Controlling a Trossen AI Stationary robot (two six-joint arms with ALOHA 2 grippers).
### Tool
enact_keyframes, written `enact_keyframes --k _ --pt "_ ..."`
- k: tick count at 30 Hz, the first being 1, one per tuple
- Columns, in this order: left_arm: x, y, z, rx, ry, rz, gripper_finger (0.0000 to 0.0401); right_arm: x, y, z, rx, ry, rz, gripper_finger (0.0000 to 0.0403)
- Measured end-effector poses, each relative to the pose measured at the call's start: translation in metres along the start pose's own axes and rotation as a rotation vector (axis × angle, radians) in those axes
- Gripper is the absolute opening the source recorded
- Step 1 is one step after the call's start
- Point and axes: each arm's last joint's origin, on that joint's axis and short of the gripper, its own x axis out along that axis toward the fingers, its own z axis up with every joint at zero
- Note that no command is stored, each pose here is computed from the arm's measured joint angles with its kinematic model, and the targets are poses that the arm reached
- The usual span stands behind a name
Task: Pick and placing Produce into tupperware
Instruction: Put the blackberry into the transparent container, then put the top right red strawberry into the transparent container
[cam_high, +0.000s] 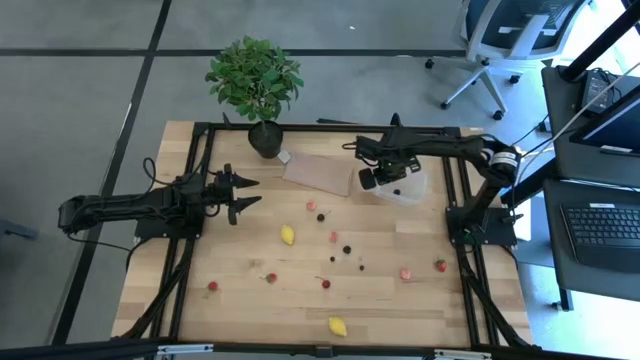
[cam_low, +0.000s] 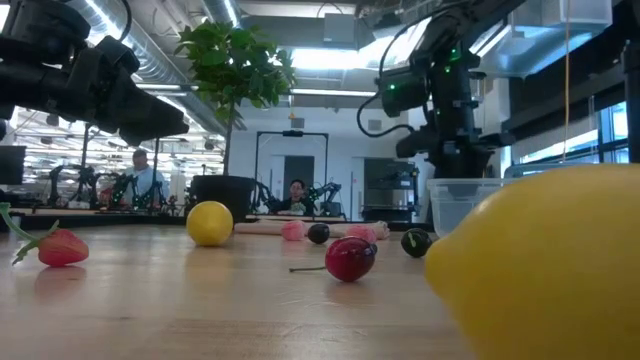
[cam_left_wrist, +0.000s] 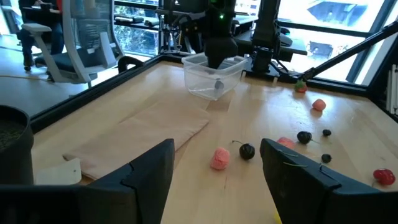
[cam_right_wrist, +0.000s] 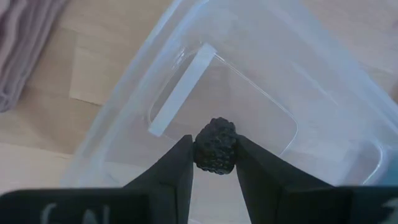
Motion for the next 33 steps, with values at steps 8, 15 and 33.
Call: enact_keyframes --k 8,15,33 --pt "0.000 0.000 0.000 0.051 0.000 0.000 0.0231 0.000 0.001 0.000 -0.021 -0.001 0.002 0.0117" --pt "0.000 0.000 0.000 0.050 0.000 0.000 0.0231 0.000 0.001 0.000 -0.022 -0.001 0.002 0.0151" --pt "0.000 0.000 0.000 0.048 0.000 0.000 0.0231 -0.108 -0.016 -0.075 -0.137 -0.085 0.176 0.0222"
